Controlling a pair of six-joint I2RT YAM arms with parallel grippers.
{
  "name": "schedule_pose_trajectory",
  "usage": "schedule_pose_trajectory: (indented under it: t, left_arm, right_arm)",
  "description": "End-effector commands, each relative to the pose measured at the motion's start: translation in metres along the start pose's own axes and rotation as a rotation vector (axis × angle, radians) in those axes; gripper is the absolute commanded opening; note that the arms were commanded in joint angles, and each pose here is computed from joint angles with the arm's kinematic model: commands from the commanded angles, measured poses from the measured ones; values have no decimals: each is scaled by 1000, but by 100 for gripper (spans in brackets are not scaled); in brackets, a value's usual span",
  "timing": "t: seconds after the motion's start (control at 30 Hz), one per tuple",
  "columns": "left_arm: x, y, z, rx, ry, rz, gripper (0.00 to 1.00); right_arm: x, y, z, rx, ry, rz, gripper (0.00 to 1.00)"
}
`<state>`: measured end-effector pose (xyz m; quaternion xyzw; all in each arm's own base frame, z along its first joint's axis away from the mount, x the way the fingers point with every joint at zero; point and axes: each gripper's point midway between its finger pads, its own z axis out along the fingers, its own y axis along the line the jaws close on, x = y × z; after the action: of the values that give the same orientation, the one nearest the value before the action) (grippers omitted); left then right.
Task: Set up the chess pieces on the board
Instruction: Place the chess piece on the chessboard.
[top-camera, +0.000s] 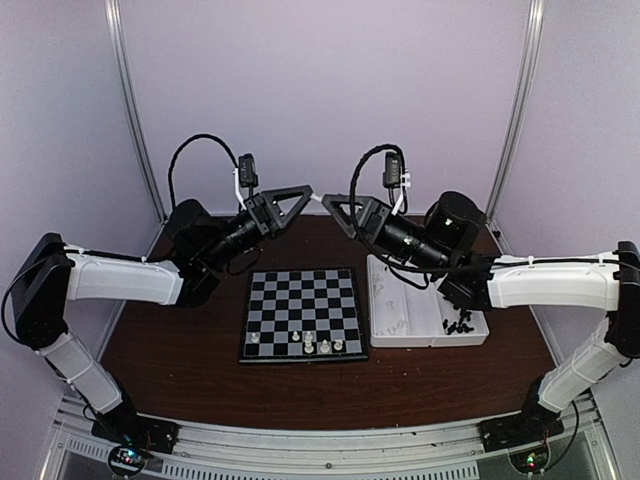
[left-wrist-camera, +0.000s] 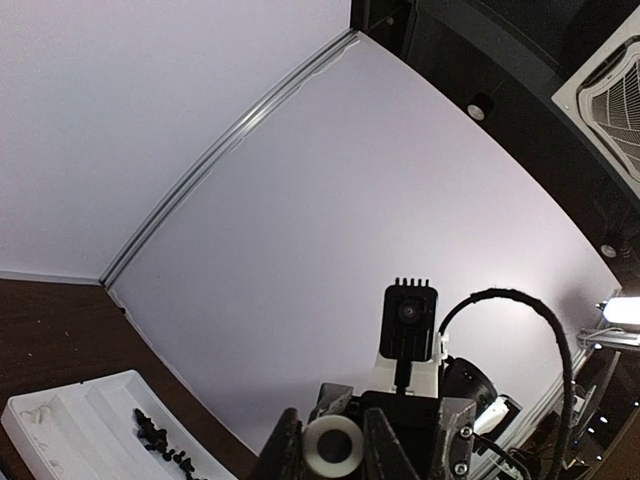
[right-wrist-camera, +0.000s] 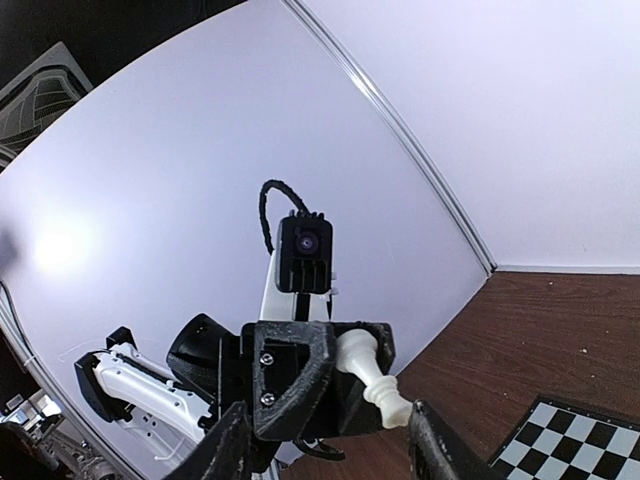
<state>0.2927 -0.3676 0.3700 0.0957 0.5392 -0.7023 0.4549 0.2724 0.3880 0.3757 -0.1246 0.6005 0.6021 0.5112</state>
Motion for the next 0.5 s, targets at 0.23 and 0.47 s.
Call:
schedule_pose_trajectory:
  t: [0.23,0.47]
  left_arm:
    - [-26,-32,5,106,-67,6,9]
    - [-28,-37,3,122,-70,-3,9]
  right_arm:
    - [-7,5,5,-29,-45,18,45]
    - [-5,3,11,-46,-35,32,47]
